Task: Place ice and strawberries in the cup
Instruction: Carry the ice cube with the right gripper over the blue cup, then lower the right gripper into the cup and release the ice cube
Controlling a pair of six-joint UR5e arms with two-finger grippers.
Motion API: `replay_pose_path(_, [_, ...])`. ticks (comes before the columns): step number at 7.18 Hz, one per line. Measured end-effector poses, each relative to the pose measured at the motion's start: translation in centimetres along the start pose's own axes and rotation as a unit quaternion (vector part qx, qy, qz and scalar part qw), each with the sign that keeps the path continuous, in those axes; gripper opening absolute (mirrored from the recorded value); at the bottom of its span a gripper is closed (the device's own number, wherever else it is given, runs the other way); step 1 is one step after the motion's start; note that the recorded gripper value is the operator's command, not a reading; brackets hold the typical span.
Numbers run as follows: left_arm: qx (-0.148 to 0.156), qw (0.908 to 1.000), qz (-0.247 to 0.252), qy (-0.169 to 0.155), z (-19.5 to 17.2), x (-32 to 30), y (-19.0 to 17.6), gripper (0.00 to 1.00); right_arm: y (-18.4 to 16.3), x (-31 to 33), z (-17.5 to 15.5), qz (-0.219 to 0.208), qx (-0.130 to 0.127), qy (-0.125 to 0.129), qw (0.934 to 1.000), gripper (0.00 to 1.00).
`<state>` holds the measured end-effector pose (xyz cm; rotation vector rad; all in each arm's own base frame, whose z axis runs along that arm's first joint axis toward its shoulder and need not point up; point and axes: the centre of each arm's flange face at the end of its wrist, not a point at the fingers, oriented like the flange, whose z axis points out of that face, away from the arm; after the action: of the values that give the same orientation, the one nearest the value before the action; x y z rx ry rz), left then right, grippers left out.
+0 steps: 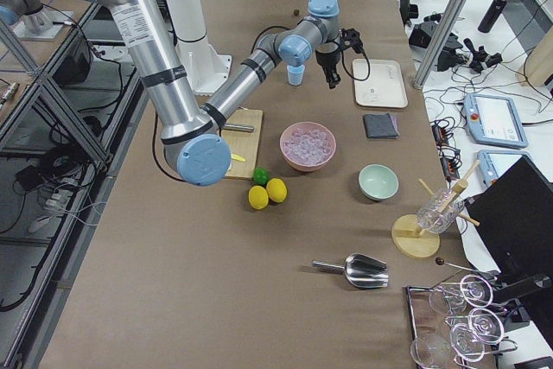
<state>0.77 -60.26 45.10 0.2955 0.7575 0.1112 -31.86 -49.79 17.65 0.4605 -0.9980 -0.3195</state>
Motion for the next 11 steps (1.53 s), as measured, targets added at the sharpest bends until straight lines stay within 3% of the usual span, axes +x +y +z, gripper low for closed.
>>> replay_pose_path(1, [0.0, 1.0, 0.001, 0.001, 0.0, 0.0, 0.2, 0.98, 0.1, -1.5, 1.8, -0.018, 0.008, -0.015, 0.9997, 0.0])
replay_pose_path(4, [0.002, 1.0, 0.0, 0.001, -0.3, -0.1, 0.5, 0.98, 1.0, -7.3, 8.6, -0.057, 0.018, -0.026, 0.9979, 0.0])
replay_pose_path(7, [-0.002, 0.9998, -0.021, 0.002, -0.3, -0.6, 0.7, 0.98, 2.6, -12.5, 12.2, -0.073, 0.01, -0.037, 0.9966, 0.0])
replay_pose_path(11, [-0.013, 0.9981, -0.053, 0.029, -0.1, -2.4, 1.0, 0.98, 4.8, -14.8, 14.9, -0.088, -0.008, -0.035, 0.9954, 0.0])
